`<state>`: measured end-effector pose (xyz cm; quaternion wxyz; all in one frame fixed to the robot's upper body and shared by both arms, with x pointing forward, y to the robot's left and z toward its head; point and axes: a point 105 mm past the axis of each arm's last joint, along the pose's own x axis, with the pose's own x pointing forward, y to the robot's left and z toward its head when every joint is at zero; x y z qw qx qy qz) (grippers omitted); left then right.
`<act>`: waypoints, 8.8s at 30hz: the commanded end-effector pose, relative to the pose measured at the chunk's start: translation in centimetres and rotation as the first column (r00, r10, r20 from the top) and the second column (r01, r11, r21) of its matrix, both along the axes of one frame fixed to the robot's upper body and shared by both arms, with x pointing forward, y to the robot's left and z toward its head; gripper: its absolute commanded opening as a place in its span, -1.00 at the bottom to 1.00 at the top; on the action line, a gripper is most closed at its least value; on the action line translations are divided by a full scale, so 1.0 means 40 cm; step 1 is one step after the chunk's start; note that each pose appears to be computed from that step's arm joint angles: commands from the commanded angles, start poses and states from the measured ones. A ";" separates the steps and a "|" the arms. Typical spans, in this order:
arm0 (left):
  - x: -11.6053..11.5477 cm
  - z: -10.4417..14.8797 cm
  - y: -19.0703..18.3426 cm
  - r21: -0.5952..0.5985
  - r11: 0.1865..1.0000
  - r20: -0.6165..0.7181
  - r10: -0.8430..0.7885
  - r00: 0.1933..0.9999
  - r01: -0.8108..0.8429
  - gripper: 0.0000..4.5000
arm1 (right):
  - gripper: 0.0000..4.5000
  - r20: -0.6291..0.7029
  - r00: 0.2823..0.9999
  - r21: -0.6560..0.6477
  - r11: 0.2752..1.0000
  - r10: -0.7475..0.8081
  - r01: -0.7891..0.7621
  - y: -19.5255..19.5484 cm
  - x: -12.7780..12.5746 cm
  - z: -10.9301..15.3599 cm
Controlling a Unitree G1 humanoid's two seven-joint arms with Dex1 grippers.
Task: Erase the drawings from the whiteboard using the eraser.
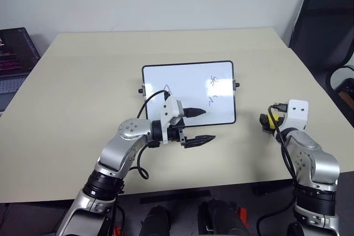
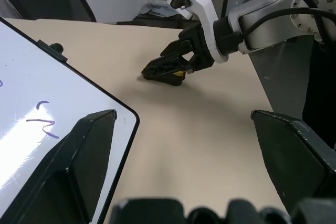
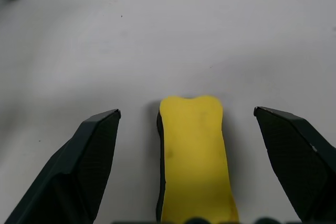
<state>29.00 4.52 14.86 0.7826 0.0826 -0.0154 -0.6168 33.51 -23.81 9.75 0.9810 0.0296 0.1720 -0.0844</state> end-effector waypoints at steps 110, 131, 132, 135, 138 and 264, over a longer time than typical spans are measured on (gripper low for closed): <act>0.110 -0.027 0.014 -0.054 0.816 0.210 0.572 0.793 -0.575 1.00 | -0.46 0.369 0.726 -0.415 0.802 0.580 -0.430 0.349 0.161 0.226; 0.111 -0.025 0.014 -0.060 0.812 0.211 0.580 0.787 -0.581 1.00 | -0.46 0.221 0.771 -0.401 0.776 0.597 -0.486 0.318 0.142 0.127; 0.113 -0.024 0.013 -0.061 0.813 0.211 0.578 0.788 -0.579 1.00 | -0.46 0.243 0.764 -0.395 0.780 0.598 -0.485 0.321 0.142 0.139; 0.114 -0.023 0.009 -0.062 0.816 0.212 0.574 0.791 -0.575 1.00 | -0.46 0.306 0.743 -0.390 0.790 0.596 -0.473 0.324 0.138 0.173; 0.110 -0.029 0.005 -0.059 0.826 0.194 0.560 0.806 -0.560 1.00 | -0.46 0.386 0.699 -0.333 0.798 0.601 -0.503 0.330 0.118 0.204; 0.117 -0.035 0.079 -0.030 0.791 0.237 0.599 0.765 -0.611 1.00 | -0.46 0.364 0.616 -0.475 0.708 0.699 -0.523 0.317 0.039 0.139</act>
